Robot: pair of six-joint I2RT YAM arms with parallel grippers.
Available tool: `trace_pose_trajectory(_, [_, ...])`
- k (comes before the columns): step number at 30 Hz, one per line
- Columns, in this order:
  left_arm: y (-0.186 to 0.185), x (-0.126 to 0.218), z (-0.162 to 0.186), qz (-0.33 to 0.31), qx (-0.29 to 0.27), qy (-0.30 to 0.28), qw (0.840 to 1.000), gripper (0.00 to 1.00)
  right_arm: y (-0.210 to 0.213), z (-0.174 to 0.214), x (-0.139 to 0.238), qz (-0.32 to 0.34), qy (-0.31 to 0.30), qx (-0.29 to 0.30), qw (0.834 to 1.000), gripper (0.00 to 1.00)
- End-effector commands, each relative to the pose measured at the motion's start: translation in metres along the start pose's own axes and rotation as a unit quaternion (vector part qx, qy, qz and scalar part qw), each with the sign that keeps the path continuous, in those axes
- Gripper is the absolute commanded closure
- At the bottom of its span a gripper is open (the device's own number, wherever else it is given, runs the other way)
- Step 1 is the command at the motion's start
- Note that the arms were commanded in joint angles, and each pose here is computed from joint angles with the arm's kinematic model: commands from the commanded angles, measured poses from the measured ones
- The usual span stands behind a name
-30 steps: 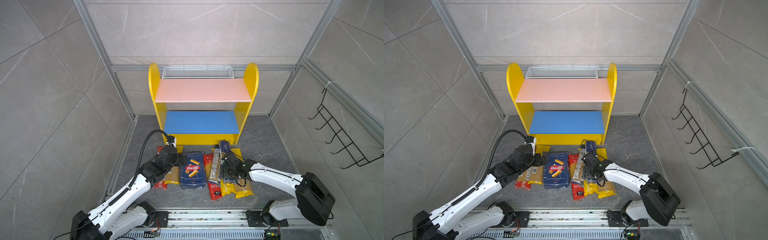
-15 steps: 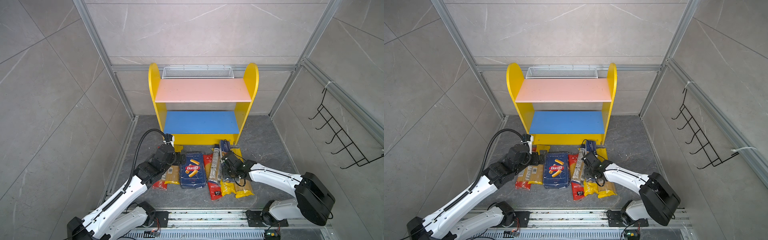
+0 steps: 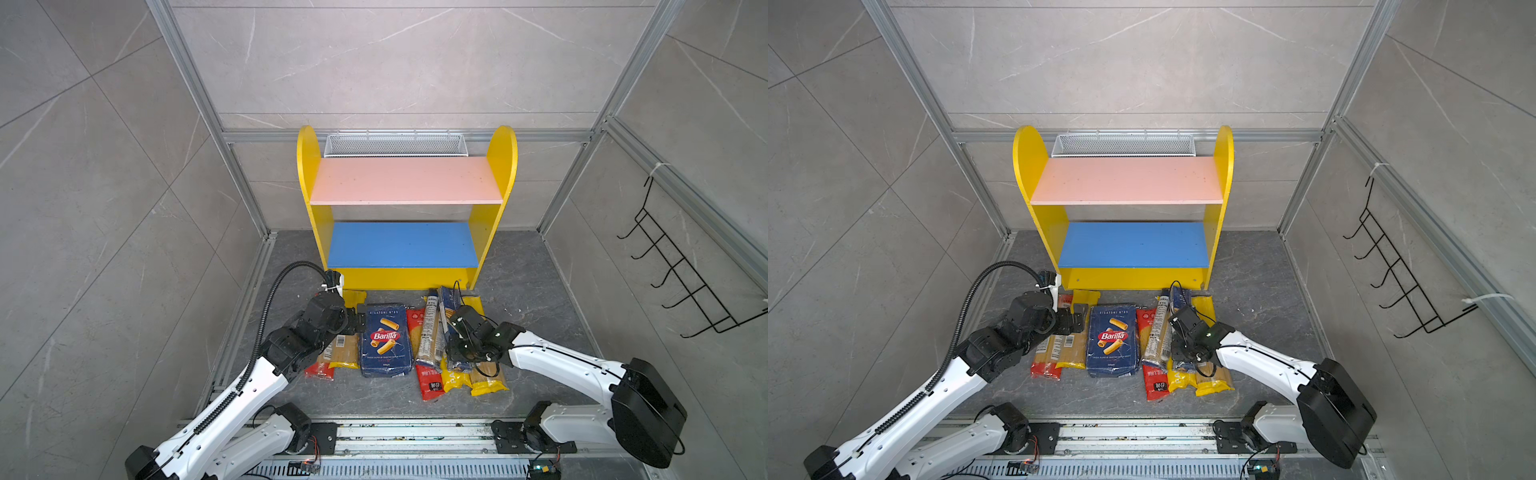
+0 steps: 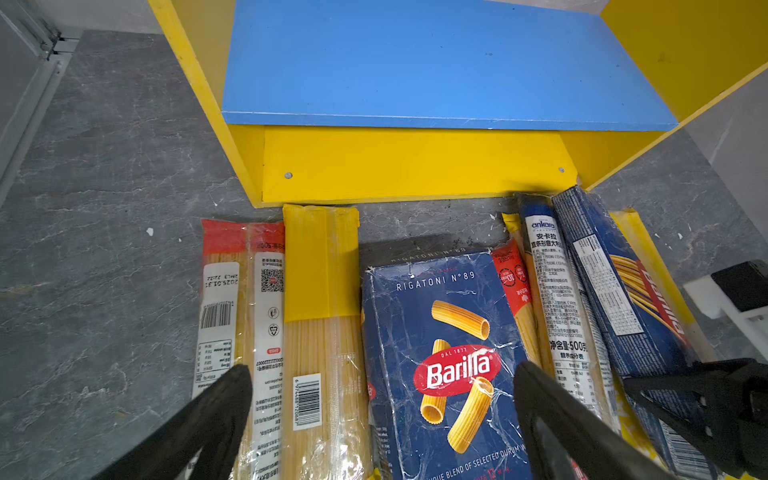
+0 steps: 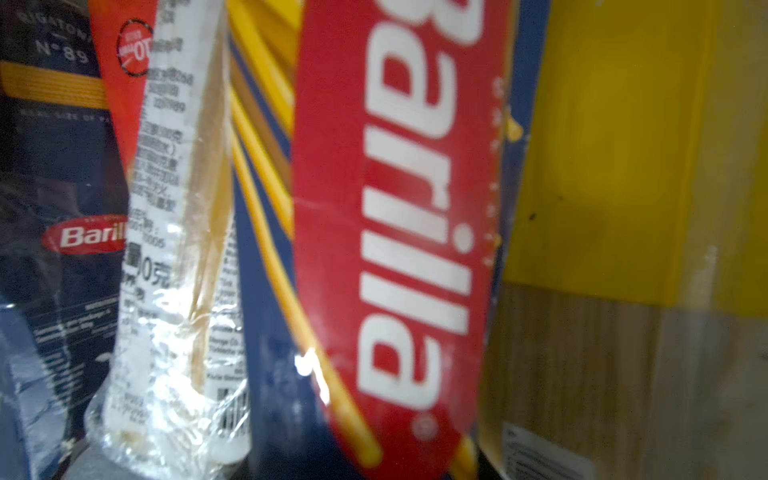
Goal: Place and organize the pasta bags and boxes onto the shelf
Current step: 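Grasp the blue Barilla spaghetti box upright with the right gripper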
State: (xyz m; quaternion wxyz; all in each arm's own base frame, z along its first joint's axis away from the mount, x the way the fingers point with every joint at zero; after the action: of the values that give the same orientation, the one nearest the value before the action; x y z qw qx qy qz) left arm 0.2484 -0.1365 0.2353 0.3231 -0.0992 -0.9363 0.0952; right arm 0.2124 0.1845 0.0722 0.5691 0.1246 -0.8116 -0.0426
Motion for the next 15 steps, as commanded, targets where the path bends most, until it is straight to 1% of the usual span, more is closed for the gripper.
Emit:
trace_pose_trajectory(1, [0.002, 0.016, -0.016, -0.004, -0.009, -0.027, 1.000, 0.00, 0.028, -0.027, 0.028, -0.060, -0.048, 0.003, 0.997, 0.71])
trace_pose_trajectory(10, [0.006, 0.020, -0.014, -0.009, -0.012, -0.027, 1.000, 0.00, 0.048, -0.037, 0.051, -0.116, -0.071, 0.006, 0.991, 0.74])
trace_pose_trajectory(15, [0.008, 0.022, -0.012, -0.012, -0.012, -0.025, 1.000, 0.00, 0.065, -0.044, 0.065, -0.164, -0.082, 0.008, 0.983, 0.75])
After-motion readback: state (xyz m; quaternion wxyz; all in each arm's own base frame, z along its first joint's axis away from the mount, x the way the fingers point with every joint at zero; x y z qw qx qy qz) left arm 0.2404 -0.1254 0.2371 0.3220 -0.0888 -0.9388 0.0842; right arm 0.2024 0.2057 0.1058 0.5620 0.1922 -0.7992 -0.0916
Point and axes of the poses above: each gripper's point midway between its finger pads, its own x axis back along the fingers, its own y axis along the line the jaws close on, z = x × y, the point moved 1 cm from there along x, back along the fingers, and after that the axes turned 6 degrees about x, right-handed, at the moved point
